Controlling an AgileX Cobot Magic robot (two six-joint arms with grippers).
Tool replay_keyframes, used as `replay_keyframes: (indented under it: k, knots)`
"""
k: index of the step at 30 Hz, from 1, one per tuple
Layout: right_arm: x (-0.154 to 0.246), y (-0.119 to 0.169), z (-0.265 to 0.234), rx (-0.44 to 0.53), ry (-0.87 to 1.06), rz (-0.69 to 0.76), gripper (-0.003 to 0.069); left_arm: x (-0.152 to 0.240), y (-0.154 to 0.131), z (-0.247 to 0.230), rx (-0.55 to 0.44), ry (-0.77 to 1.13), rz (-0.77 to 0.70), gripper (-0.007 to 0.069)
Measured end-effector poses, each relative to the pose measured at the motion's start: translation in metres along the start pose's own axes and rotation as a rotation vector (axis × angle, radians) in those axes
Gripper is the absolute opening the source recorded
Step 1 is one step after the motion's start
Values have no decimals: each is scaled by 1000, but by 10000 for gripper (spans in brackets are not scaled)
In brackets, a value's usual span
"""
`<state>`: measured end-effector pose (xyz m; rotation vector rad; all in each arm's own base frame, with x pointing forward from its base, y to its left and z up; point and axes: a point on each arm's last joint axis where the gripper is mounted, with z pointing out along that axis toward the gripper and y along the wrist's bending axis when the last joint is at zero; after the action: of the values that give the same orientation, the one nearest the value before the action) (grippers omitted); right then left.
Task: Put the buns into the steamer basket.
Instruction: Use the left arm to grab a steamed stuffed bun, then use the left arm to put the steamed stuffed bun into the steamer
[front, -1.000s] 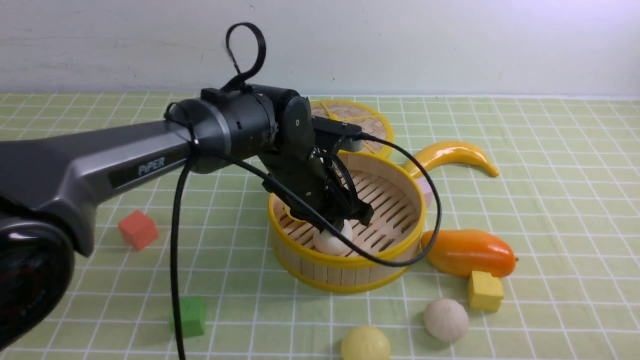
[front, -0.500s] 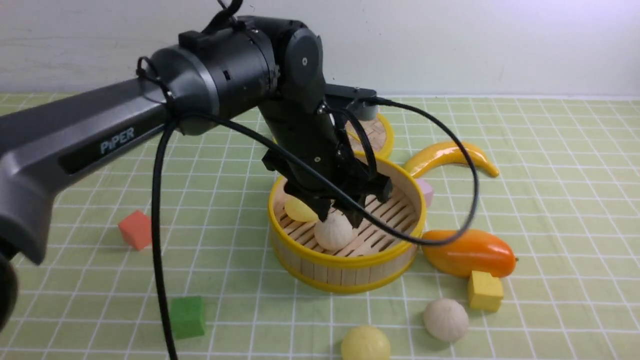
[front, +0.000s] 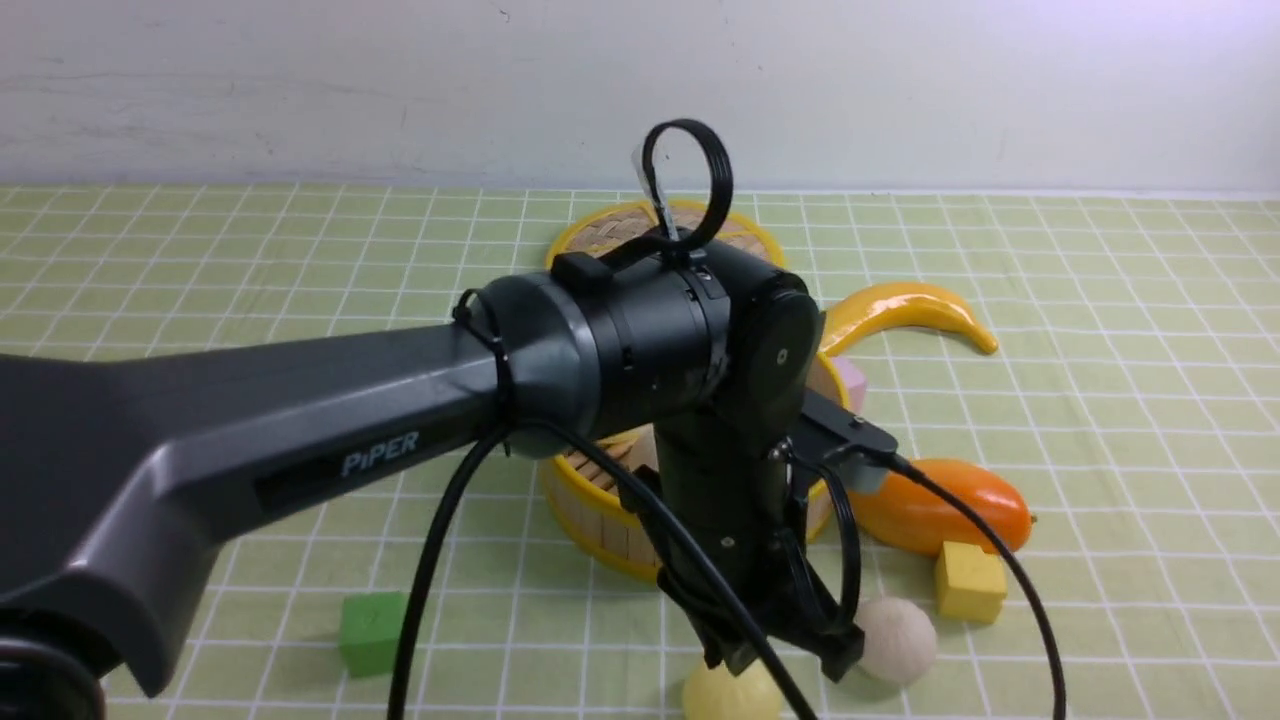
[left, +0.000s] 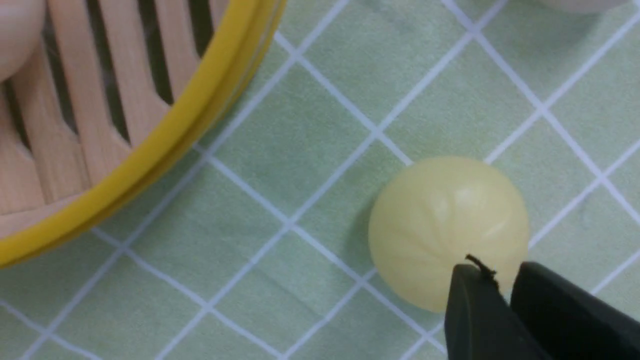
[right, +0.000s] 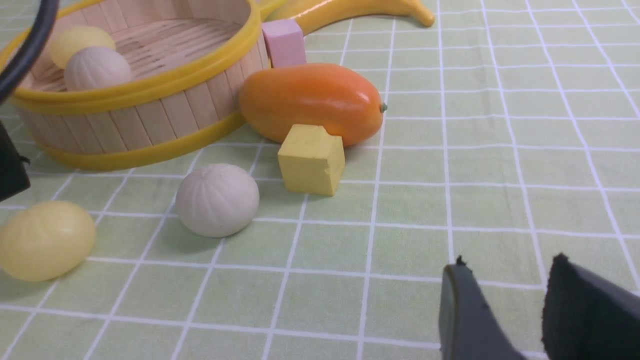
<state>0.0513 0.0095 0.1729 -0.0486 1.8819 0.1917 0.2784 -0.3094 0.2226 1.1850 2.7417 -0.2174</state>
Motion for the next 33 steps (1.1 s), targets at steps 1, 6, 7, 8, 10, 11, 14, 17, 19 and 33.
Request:
replay_keyframes:
  k: [1,6,7,8,10,11,14,17,19,33]
  knots:
    - [0,0,0,0,0,0,239,0,2,2,-1,0,-4,167]
    - [0,0,0,0,0,0,239,-3,4,13,-2,1,-9,291]
    - [0,0,0,0,0,0,239,-4,4,18,-3,3,-10,316]
    - [0,0,0,0,0,0,239,-4,5,22,-6,8,-9,328]
    - [0,0,0,0,0,0,239,-5,7,28,-20,13,-1,332]
    - [0,0,0,0,0,0,239,-5,7,30,-26,15,2,329]
    - [0,0,0,0,0,0,239,-6,8,32,-35,16,4,292]
    - [0,0,0,0,0,0,239,-6,8,32,-34,16,-7,174]
    - [0,0,0,0,0,0,239,-5,8,32,-31,18,-11,62]
    - [0,0,0,0,0,0,239,-35,6,-59,-42,-255,4,-13]
